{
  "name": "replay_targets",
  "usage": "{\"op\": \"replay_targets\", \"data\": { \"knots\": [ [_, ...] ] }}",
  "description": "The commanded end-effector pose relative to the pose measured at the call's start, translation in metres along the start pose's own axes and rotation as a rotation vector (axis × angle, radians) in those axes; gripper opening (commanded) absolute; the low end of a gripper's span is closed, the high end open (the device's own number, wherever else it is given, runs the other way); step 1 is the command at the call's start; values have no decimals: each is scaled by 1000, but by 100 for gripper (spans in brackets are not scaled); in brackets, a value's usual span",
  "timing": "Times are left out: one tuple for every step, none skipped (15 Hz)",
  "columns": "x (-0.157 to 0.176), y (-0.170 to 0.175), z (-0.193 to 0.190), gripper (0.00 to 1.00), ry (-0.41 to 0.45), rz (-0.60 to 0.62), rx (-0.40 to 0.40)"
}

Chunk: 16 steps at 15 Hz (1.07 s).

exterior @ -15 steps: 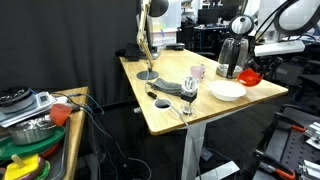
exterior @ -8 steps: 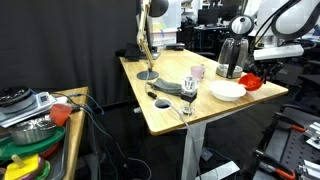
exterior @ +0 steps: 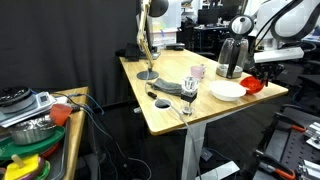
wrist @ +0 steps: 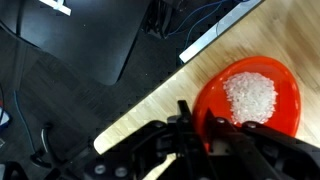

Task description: Pour some rice from the orange bowl into the white bowl

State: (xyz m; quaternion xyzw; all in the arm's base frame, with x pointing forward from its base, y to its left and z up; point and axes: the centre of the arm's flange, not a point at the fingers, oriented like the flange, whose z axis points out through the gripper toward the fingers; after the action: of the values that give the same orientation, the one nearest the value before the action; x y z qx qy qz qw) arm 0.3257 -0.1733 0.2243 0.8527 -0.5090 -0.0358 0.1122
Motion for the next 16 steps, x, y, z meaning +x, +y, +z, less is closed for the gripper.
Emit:
{"op": "replay_targets", "data": {
  "knots": [
    [-17,14,11,45,-6,-5,15],
    [-16,13,12,53,-5,-6,13],
    [-15,13,13,59,-5,-7,11],
    [-15,12,13,67,-6,-8,11],
    [-14,12,13,73,-5,-9,10],
    [-14,11,14,81,-4,-11,10],
    [-13,11,14,88,-5,-13,10],
    [-14,10,16,95,-5,-14,11],
    [-14,10,17,99,-7,-16,10],
    [-15,10,19,100,-9,-18,9],
    [-15,10,21,100,-9,-19,8],
    [-15,10,23,100,-12,-20,8],
    [-15,10,25,100,-15,-20,8],
    [-15,11,27,100,-17,-19,8],
    [-14,12,28,100,-18,-17,8],
    [-13,13,30,100,-18,-15,9]
  ]
}}
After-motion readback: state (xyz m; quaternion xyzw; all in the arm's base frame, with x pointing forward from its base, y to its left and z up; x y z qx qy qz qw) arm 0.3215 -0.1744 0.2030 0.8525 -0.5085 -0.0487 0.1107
